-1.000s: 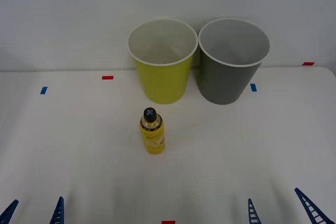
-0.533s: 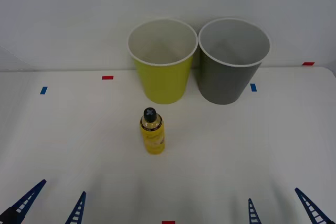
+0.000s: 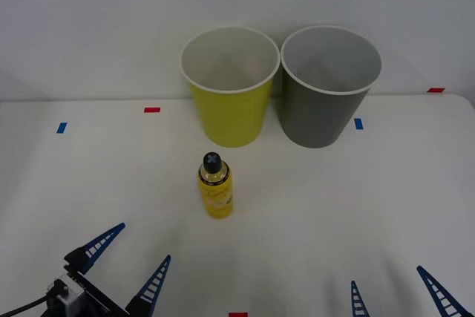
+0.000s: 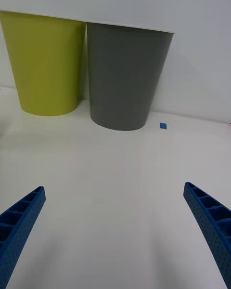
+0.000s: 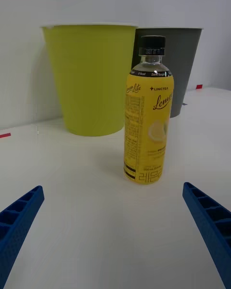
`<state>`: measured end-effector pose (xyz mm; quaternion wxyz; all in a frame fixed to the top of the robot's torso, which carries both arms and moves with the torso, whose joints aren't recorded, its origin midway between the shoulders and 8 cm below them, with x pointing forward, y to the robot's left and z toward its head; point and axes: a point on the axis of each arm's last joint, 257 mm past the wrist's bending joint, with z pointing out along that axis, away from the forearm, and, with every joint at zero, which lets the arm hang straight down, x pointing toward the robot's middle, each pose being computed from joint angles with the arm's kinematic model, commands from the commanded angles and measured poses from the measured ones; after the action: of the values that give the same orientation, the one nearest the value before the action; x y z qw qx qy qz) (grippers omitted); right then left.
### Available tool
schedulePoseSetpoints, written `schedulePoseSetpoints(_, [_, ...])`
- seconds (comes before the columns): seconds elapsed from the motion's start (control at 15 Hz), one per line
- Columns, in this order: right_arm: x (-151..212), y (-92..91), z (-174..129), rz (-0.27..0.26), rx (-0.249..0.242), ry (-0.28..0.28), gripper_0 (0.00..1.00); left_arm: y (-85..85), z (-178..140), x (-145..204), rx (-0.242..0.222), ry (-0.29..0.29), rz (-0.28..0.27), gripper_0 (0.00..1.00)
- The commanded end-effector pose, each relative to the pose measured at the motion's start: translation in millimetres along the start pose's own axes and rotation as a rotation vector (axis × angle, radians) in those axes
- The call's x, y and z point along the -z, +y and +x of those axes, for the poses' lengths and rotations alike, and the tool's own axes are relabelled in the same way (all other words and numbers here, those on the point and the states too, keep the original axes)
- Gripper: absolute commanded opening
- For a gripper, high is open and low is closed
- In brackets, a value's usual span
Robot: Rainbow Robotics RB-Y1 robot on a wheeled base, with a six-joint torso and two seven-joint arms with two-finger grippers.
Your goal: Put cans in the gray bin and PET bottles in the light green bin.
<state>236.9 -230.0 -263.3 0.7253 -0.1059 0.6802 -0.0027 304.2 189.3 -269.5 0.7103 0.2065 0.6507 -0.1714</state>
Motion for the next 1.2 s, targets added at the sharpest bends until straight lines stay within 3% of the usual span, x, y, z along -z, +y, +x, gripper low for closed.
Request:
schedulePoseSetpoints(0.07, [0.0,0.0,0.0,0.000,0.000,0.000,1.00,-2.6,-0.1,-28.5,-0.006,-0.006,0.027,1.00])
schedulePoseSetpoints(0.27, [0.0,0.0,0.0,0.000,0.000,0.000,1.00,-12.8,-4.1,-59.2,-0.016,-0.015,0.039,1.00])
schedulePoseSetpoints(0.47, [0.0,0.0,0.0,0.000,0.000,0.000,1.00,-48.2,-3.7,-82.9,0.037,-0.019,0.078,1.00])
schedulePoseSetpoints(0.93, [0.0,0.0,0.0,0.000,0.000,0.000,1.00,-48.2,-15.7,-111.9,0.003,-0.036,0.095,1.00])
schedulePoseSetpoints(1.2, [0.0,0.0,0.0,0.000,0.000,0.000,1.00,-55.1,-23.9,-134.1,0.014,-0.045,0.096,1.00])
